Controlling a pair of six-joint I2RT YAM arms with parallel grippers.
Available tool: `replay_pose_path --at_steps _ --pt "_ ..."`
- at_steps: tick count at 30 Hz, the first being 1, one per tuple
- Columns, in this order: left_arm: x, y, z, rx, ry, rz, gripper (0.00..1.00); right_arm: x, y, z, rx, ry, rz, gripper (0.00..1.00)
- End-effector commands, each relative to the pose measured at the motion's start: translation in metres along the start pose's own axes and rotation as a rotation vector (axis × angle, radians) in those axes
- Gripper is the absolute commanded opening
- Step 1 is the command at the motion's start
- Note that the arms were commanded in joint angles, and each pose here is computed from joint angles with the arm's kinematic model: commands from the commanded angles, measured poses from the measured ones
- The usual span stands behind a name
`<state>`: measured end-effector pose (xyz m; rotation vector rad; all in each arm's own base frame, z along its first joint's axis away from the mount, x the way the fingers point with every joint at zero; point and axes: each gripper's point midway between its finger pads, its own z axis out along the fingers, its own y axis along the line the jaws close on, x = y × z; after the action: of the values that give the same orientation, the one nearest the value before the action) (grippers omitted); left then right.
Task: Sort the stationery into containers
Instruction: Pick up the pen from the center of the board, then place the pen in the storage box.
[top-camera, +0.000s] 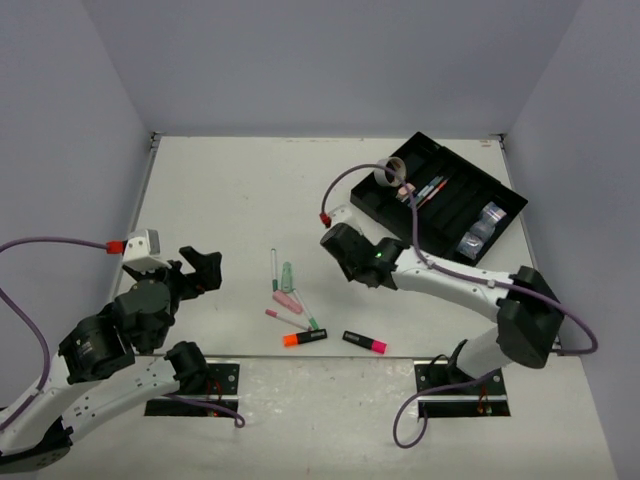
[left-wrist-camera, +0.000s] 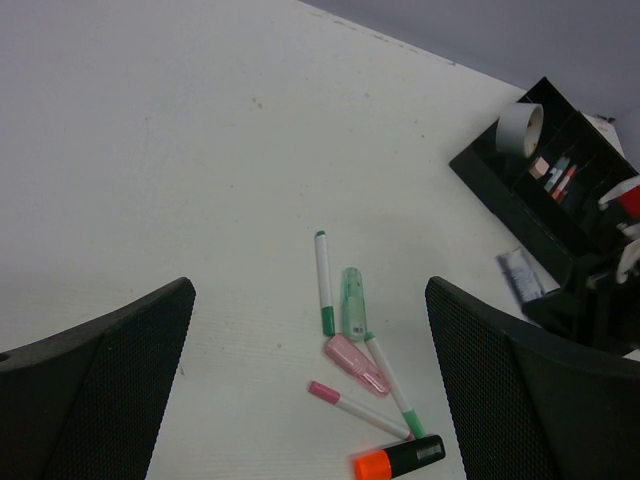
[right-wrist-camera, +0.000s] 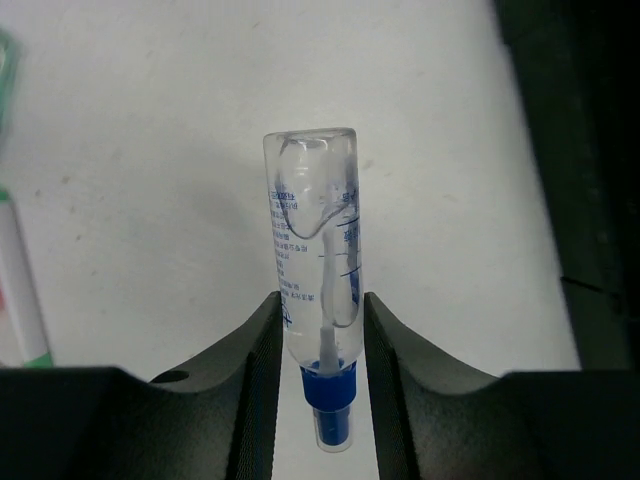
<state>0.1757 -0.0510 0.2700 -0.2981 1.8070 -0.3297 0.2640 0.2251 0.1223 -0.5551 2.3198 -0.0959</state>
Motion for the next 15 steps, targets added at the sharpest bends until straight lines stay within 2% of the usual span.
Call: replay_pose_path --at_steps 1,8,15 --pt "-0.009 -0.003 -0.001 0.022 -0.038 -0.026 1.00 -0.022 -0.078 0.007 0.212 -0.026 -0.036 0.00" --pt "-0.009 -0.006 -0.002 0.039 -0.037 -0.023 1.00 -0.036 -0.136 0.047 0.261 0.020 -0.149 0.00" --pt "-0.007 -0.008 0.000 0.046 -0.030 -0.009 1.00 -0.055 -0.150 0.064 0.168 -0.030 -0.263 0.00"
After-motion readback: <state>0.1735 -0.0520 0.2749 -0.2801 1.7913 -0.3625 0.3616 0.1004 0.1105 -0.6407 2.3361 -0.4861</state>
